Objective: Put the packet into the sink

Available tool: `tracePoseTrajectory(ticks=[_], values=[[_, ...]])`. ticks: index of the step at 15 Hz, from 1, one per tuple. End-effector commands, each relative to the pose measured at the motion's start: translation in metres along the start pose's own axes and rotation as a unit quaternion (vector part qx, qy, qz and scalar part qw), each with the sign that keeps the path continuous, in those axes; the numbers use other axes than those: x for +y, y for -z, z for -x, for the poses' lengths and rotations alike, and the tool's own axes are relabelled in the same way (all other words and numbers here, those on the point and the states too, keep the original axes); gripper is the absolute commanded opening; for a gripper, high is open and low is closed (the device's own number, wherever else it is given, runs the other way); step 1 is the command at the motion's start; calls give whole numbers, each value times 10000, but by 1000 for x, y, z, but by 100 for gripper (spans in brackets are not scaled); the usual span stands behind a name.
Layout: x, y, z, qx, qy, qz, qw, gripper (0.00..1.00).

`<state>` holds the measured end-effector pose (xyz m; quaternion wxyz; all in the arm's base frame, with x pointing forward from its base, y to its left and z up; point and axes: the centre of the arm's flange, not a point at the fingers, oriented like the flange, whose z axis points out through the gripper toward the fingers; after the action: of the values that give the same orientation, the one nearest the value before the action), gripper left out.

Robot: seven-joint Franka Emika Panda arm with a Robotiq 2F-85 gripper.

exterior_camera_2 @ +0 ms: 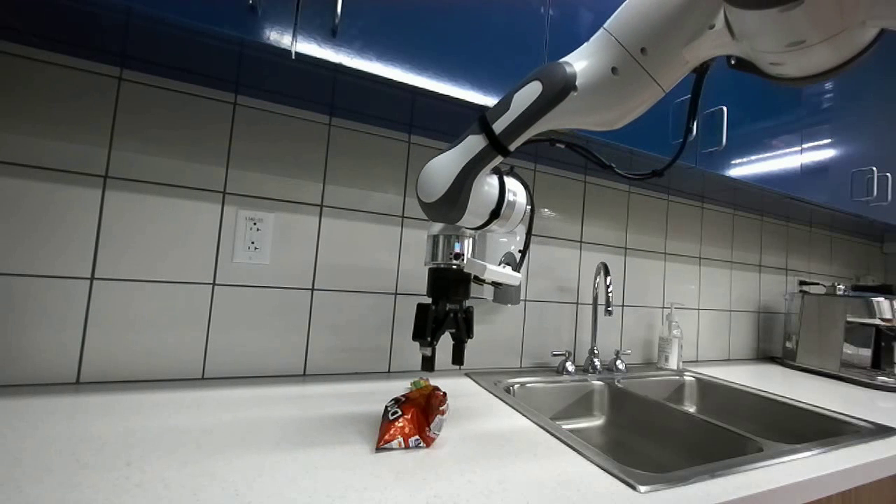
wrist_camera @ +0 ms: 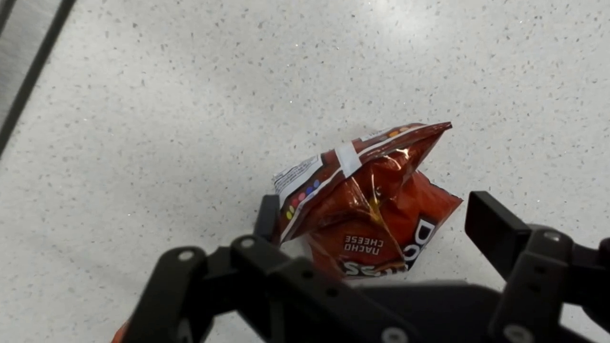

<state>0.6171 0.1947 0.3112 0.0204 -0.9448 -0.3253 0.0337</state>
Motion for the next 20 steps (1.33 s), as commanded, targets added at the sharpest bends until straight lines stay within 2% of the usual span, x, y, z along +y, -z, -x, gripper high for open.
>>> tracePoseTrajectory(ticks=[1, 8, 17, 18, 19, 20], values=[[9, 1, -14, -183, 325, -49, 9993, 100], [7, -16, -19, -343, 641, -138, 9973, 100], [2, -30, -35, -305, 749, -227, 9965, 100], [2, -32, -37, -300, 735, -242, 9965, 75], [2, -33, -39, -288, 739, -236, 9966, 72], [2, -34, -40, -284, 733, -238, 9966, 65]])
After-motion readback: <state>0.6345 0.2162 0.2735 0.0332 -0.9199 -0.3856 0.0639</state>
